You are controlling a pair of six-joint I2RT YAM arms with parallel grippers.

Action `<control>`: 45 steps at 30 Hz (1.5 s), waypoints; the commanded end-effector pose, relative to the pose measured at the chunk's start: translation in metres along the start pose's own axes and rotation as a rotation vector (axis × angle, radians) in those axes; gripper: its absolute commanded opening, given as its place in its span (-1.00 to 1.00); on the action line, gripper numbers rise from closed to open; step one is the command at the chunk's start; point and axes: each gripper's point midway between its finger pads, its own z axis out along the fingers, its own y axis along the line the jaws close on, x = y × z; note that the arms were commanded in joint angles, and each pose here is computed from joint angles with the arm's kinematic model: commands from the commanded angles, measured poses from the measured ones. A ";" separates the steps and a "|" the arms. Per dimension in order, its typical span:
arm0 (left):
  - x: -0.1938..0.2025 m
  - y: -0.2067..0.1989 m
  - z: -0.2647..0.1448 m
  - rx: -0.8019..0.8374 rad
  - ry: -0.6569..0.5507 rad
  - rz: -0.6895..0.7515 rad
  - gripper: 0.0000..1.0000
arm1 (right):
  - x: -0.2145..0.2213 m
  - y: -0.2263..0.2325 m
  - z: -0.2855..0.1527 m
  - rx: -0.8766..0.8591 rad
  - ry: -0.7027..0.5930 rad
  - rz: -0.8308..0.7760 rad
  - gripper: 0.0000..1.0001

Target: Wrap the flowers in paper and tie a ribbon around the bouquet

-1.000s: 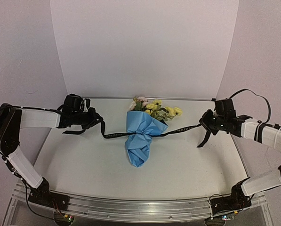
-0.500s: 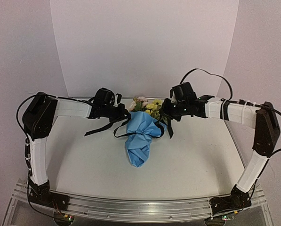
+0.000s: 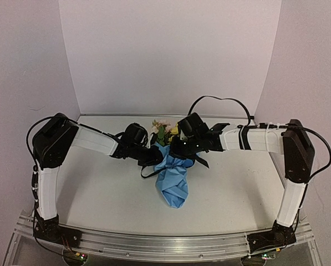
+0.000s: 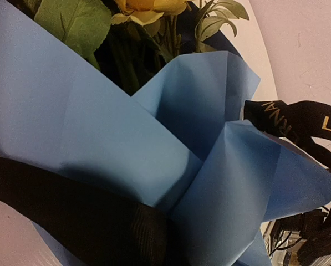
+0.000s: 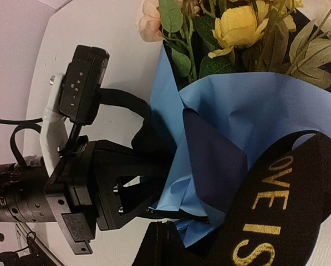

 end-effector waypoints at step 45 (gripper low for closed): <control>0.028 -0.031 -0.143 0.057 -0.191 0.040 -1.00 | 0.004 -0.075 -0.168 0.529 -0.346 -0.118 -0.95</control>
